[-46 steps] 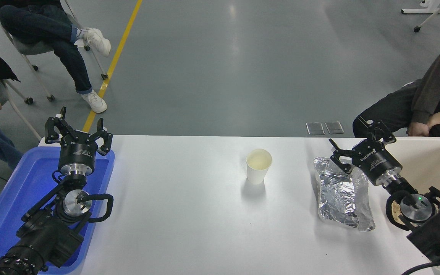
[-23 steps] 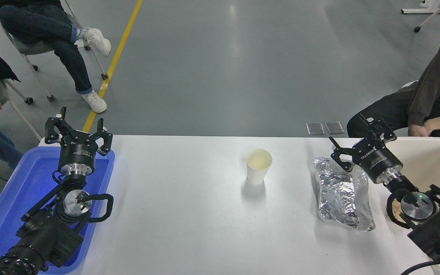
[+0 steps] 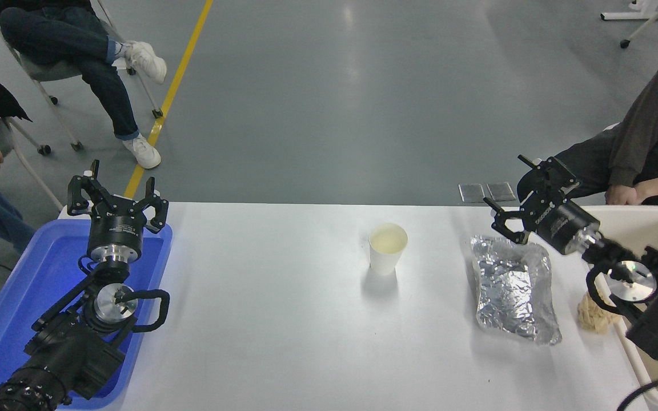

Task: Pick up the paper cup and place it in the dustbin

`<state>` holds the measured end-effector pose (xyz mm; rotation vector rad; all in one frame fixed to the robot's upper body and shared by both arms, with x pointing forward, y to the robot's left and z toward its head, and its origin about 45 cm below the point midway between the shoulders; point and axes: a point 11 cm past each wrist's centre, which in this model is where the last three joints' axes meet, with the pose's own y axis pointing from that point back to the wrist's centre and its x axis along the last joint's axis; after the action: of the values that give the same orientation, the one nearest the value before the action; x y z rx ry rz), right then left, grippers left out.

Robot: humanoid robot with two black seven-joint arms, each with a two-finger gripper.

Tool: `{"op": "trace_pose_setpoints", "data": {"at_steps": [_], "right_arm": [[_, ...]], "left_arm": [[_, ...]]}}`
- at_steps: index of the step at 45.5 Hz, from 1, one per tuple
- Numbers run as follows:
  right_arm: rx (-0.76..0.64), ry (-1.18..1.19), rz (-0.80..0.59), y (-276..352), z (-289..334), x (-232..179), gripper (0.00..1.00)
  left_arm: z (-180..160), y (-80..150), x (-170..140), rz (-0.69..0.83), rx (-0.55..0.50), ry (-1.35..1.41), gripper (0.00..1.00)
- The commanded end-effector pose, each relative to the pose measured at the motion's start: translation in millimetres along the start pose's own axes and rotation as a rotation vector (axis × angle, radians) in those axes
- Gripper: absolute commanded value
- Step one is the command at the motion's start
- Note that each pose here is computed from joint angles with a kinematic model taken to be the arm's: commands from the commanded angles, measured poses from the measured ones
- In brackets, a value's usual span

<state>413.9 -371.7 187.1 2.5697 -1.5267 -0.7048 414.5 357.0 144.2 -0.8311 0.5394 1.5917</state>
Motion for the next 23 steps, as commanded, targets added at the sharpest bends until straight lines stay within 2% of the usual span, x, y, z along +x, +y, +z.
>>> {"op": "trace_pose_setpoints", "data": {"at_steps": [1, 11, 15, 23], "right_arm": [[-0.298, 0.378, -0.060, 35.8, -18.1, -12.4, 1.00], [-0.611, 0.755, -0.098, 53.0, -40.0, -20.0, 1.00], [-0.768, 0.921, -0.157, 63.2, -44.7, -31.3, 1.00], [-0.967, 1.158, -0.250, 60.9, -63.9, -62.9, 1.00]], "left_arm": [[0.1, 0.0, 0.2, 0.001, 0.000, 0.000, 0.99], [0.0, -0.1, -0.3, -0.001, 0.000, 0.001, 0.99], [0.0, -0.1, -0.3, -0.001, 0.000, 0.001, 0.99], [-0.2, -0.1, -0.3, -0.001, 0.001, 0.001, 0.99]]}}
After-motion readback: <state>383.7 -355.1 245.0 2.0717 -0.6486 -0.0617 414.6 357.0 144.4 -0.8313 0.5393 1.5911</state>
